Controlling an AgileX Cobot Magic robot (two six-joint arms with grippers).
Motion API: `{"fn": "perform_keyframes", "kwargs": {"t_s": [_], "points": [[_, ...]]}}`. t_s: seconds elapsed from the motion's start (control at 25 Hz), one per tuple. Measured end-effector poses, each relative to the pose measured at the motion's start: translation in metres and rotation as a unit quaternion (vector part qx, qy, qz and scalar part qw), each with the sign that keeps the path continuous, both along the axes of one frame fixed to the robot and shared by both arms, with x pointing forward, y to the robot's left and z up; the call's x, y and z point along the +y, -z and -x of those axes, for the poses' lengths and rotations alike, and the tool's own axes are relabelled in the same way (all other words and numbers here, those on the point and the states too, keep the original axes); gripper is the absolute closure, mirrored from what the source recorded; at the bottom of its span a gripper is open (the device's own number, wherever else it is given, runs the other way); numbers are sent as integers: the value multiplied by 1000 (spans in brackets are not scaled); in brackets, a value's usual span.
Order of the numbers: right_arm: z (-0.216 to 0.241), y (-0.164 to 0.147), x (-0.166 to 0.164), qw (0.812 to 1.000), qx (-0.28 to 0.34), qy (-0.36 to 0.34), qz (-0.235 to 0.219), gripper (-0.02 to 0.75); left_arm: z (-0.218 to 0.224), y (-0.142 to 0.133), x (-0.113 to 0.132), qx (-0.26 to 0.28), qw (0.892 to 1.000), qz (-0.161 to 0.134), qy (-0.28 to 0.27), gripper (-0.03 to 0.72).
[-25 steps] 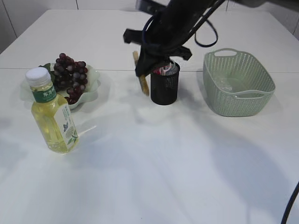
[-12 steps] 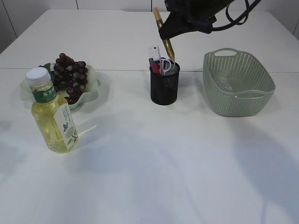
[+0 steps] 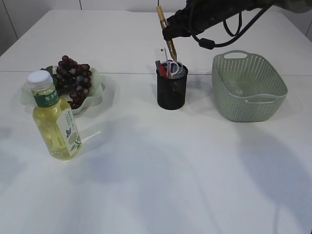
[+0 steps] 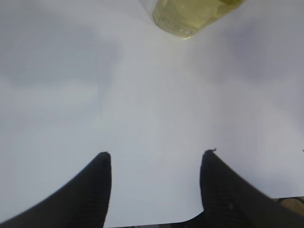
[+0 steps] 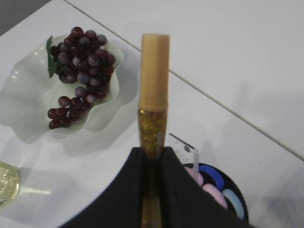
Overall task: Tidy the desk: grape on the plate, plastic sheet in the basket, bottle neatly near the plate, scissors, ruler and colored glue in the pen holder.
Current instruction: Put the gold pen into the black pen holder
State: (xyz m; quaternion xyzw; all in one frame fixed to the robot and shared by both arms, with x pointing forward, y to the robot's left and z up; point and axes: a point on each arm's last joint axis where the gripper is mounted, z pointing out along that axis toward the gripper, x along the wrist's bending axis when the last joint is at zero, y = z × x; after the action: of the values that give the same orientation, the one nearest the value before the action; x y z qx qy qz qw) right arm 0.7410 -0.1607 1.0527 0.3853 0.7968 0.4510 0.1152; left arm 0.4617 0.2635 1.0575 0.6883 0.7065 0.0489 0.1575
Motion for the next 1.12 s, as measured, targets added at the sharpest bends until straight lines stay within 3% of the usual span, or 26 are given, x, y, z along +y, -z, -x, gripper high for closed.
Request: {"fn": "perform_keyframes", "kwargs": {"t_s": [0.2, 0.48, 0.84, 1.0, 1.12], "points": [[-10, 24, 1, 1000, -3, 5, 7, 663, 0, 0, 0, 0, 1000, 0, 0, 253], [-13, 23, -1, 1000, -6, 16, -22, 663, 0, 0, 0, 0, 1000, 0, 0, 253], [-3, 53, -2, 998, 60, 1, -29, 663, 0, 0, 0, 1, 1000, 0, 0, 253], [5, 40, -4, 998, 54, 1, -30, 663, 0, 0, 0, 1, 1000, 0, 0, 253], [12, 10, -11, 999, 27, 4, -34, 663, 0, 0, 0, 1, 1000, 0, 0, 253]]}}
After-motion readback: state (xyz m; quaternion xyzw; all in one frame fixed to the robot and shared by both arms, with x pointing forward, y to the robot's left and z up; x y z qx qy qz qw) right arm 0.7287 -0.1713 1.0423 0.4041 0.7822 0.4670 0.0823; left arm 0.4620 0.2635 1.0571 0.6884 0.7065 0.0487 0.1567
